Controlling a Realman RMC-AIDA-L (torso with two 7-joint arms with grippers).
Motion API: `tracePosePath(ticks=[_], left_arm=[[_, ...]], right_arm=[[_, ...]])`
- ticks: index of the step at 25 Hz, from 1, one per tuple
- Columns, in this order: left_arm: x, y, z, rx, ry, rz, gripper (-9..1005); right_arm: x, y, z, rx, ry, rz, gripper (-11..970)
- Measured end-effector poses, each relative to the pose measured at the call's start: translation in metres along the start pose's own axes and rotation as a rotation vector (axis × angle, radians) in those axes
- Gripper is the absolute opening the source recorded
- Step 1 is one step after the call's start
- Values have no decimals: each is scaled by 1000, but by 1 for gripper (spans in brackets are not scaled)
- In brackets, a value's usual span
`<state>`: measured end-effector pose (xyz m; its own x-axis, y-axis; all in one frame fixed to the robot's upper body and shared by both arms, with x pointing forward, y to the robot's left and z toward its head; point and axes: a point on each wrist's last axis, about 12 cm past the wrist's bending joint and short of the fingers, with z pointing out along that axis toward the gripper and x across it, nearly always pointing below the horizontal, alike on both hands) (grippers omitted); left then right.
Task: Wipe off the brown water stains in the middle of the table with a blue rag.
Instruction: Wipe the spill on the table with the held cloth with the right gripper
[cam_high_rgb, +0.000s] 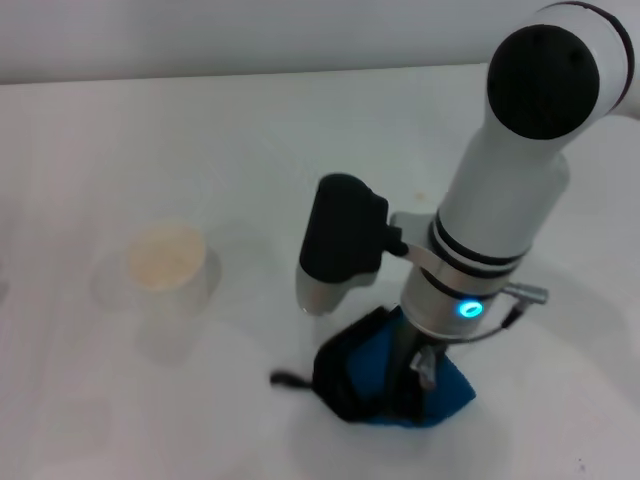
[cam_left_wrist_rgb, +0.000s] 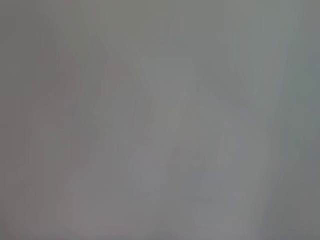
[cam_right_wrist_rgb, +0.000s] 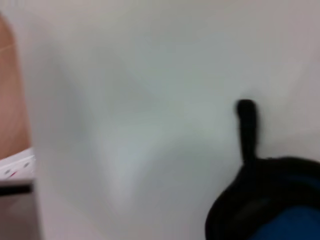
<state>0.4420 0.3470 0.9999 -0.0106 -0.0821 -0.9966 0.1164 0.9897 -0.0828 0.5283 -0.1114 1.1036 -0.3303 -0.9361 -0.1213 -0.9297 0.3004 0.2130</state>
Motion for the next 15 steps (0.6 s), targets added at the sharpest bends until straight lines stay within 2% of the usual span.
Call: tracePosePath(ticks=[15], left_arm=[[0,1,2,-6,7,-2,876]], right_arm=[[-34,-45,-4,218,-135,14,65]])
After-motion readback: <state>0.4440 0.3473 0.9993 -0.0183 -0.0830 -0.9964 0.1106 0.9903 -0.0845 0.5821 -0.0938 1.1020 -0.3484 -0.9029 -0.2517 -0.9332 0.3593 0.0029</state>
